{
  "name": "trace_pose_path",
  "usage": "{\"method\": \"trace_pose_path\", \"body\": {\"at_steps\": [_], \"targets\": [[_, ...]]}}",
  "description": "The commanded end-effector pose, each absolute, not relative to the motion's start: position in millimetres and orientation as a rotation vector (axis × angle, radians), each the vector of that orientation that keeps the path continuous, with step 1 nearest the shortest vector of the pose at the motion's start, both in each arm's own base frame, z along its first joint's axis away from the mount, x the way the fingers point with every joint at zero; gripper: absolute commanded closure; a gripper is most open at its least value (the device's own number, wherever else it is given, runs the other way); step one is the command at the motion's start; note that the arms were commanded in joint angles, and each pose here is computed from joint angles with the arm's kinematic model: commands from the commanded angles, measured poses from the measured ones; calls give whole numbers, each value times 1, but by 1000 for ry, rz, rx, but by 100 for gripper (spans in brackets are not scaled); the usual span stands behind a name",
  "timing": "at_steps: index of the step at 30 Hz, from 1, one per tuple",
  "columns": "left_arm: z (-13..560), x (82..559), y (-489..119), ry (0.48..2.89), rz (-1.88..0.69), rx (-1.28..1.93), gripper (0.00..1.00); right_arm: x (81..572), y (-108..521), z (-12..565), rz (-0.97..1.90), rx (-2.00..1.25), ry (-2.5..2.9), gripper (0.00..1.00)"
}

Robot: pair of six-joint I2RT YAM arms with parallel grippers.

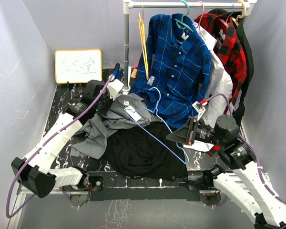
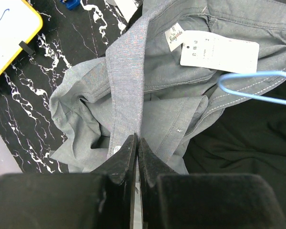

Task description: Place the shirt on the hanger

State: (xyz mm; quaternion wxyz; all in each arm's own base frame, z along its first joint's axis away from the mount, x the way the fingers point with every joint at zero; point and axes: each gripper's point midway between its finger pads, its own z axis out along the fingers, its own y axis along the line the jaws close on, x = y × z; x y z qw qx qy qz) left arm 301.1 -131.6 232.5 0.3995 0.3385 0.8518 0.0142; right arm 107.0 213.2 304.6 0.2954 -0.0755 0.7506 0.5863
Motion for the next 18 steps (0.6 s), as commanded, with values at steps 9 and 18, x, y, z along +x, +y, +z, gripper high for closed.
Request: {"method": "trace_pose_path", "body": {"at_steps": [9, 18], "targets": [[259, 287, -127, 2108, -8, 831, 100, 146, 239, 336, 1611, -335, 1720, 100], [281, 291, -132, 2084, -80, 770, 100, 164, 270, 321, 1558, -402, 1791, 100]]}}
